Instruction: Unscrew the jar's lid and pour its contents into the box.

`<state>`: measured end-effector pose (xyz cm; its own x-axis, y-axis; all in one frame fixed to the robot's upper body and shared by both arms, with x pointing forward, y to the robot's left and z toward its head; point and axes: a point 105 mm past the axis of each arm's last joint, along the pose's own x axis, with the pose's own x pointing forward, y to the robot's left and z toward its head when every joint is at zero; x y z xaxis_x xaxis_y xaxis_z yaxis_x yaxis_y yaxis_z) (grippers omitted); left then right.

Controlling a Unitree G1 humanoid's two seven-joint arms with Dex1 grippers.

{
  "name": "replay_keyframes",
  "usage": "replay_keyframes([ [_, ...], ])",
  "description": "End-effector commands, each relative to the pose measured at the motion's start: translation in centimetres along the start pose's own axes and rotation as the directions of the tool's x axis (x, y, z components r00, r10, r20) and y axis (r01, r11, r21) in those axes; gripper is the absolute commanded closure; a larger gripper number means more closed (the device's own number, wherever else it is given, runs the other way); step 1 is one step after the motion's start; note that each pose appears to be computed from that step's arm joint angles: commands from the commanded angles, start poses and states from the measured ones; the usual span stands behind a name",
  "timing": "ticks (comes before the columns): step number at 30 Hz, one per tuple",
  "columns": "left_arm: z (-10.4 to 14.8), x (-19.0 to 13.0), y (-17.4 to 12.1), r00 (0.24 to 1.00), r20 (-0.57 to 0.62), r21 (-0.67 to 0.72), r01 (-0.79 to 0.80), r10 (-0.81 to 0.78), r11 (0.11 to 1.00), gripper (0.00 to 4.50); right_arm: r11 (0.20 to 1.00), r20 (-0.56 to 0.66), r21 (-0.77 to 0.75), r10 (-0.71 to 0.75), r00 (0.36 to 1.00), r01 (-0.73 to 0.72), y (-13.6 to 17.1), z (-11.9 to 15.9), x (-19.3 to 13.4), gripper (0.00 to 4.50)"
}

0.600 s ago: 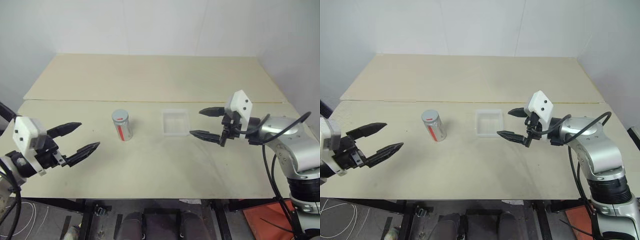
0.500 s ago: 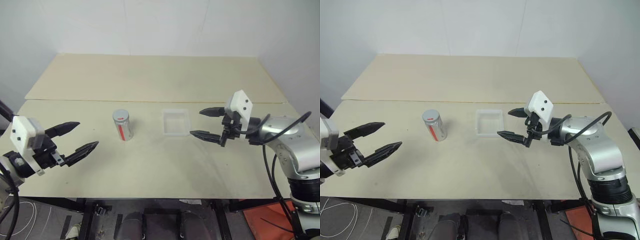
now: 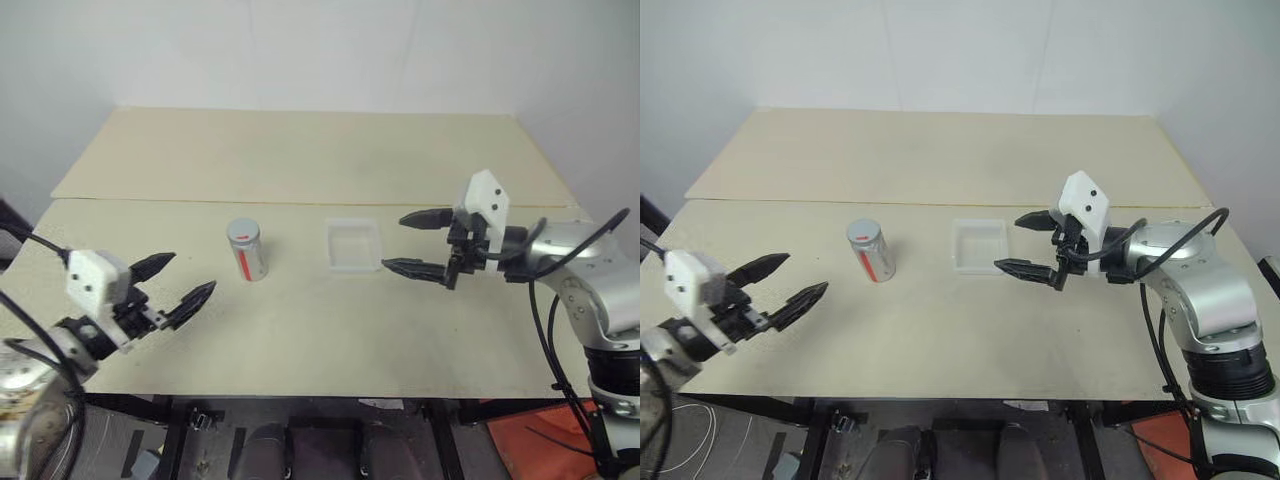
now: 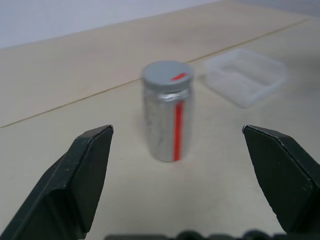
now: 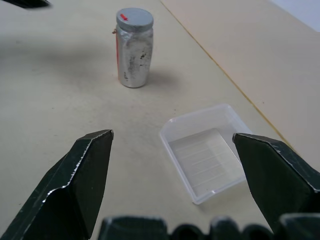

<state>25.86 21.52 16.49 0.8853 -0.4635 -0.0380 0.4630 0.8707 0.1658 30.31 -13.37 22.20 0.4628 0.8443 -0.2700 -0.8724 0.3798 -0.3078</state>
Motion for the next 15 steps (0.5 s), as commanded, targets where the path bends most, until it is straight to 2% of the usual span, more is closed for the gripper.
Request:
replay_keyframes([
  [1,-0.6,2.2,-1.0,0.996,0.045,0.017,-0.073,0.073,0.997,0.00,0.997,0.031,-0.074,-0.001,1.000,0.004,0.0,1.6,-0.7,0.07],
  [9,-1.7,5.3,-1.8,0.969,0.077,-0.031,-0.234,0.236,0.972,0.00,0.995,0.050,-0.095,-0.006,0.999,0.011,-0.2,2.6,-0.7,0.07],
  [15,-1.6,7.1,-1.8,0.956,0.107,-0.045,-0.270,0.274,0.962,0.00,0.994,0.050,-0.102,-0.018,0.999,0.023,-0.2,2.8,-1.4,0.07],
])
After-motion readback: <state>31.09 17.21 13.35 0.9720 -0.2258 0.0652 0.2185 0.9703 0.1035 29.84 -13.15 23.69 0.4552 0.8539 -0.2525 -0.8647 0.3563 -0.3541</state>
